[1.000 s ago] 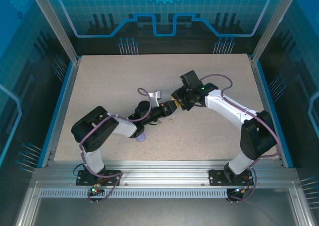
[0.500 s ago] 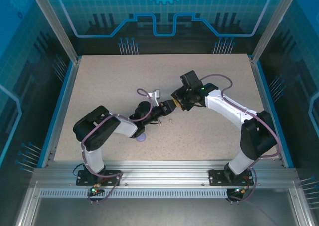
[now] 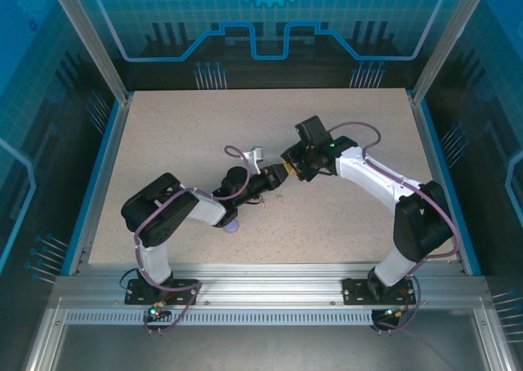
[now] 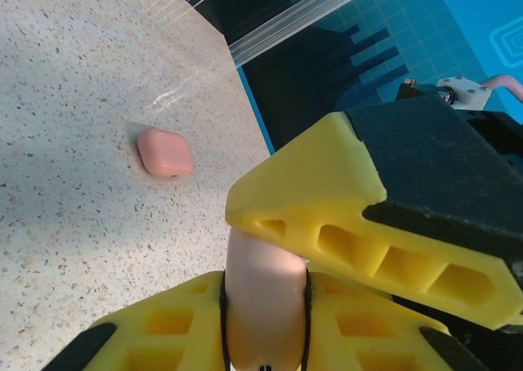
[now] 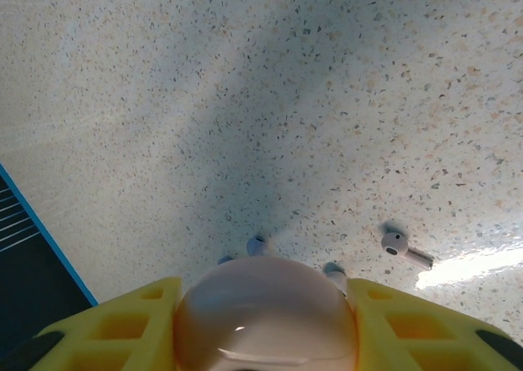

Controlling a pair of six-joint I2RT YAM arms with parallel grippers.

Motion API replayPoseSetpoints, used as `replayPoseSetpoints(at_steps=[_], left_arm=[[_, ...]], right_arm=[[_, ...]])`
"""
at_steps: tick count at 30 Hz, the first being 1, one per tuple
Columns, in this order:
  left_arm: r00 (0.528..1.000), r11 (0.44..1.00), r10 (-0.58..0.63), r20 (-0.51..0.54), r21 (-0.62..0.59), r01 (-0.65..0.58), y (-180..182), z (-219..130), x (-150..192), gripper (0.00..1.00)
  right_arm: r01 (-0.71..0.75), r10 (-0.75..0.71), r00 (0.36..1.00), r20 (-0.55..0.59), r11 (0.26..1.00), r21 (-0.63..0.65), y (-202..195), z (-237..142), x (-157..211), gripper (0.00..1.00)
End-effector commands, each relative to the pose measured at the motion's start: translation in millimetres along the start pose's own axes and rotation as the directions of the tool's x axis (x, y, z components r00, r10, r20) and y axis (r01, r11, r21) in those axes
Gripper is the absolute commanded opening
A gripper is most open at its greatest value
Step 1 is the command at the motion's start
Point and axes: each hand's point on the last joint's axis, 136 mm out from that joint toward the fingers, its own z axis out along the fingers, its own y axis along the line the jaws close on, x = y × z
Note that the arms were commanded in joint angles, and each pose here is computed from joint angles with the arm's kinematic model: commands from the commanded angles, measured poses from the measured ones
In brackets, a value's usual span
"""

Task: Insert the wireless bluetooth earbuds into the charging case

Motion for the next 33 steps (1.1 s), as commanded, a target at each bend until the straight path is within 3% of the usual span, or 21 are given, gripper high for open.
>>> replayPoseSetpoints(at_steps=[1, 4, 8, 10, 16, 21, 28, 33], left_arm=[[1.000, 0.999, 0.019, 0.022, 0.026, -0.019, -6.2, 6.5, -3.9, 0.16], [1.000, 1.000, 0.013, 0.022, 0.025, -0.013, -6.0, 6.2, -4.1, 0.05], [1.000, 1.000, -0.009, 0.023, 0.009, 0.009, -2.7, 1.1, -3.3, 0.00], [1.000, 1.000, -0.021, 0.017, -0.011, 0.021, 0.8, -3.7, -1.9, 0.00], [0.995, 1.000, -0.012, -0.097, -0.025, 0.010, -8.5, -15.5, -0.8, 0.00], [0.963, 0.998, 0.059, -0.262, -0.003, -0.062, -22.1, -25.2, -0.9, 0.00], [0.897, 0.984, 0.175, -0.405, 0.100, -0.147, -41.4, -46.7, -5.2, 0.00], [0.868, 0.971, 0.220, -0.445, 0.185, -0.151, -59.7, -56.3, -7.5, 0.00]], right_arm=[[0.003, -0.003, 1.000, -0.015, 1.000, -0.012, 5.5, 1.8, 8.0, 0.44], [0.005, -0.005, 1.000, -0.010, 1.000, -0.025, 9.3, -1.2, 6.5, 0.48], [0.022, -0.021, 1.000, 0.013, 0.998, -0.060, 19.4, -13.1, -7.4, 0.80], [0.047, -0.044, 0.998, 0.045, 0.996, -0.080, 22.7, -27.1, -19.3, 0.86], [0.223, -0.208, 0.969, 0.133, 0.969, -0.110, 6.1, -63.9, -39.3, 0.89], [0.443, -0.412, 0.887, 0.206, 0.886, -0.134, -21.0, -78.9, -35.5, 0.90], [0.705, -0.640, 0.709, 0.296, 0.635, -0.317, -33.1, -91.5, 1.7, 0.91], [0.754, -0.700, 0.648, 0.301, 0.533, -0.384, -35.5, -93.2, 20.2, 0.90]])
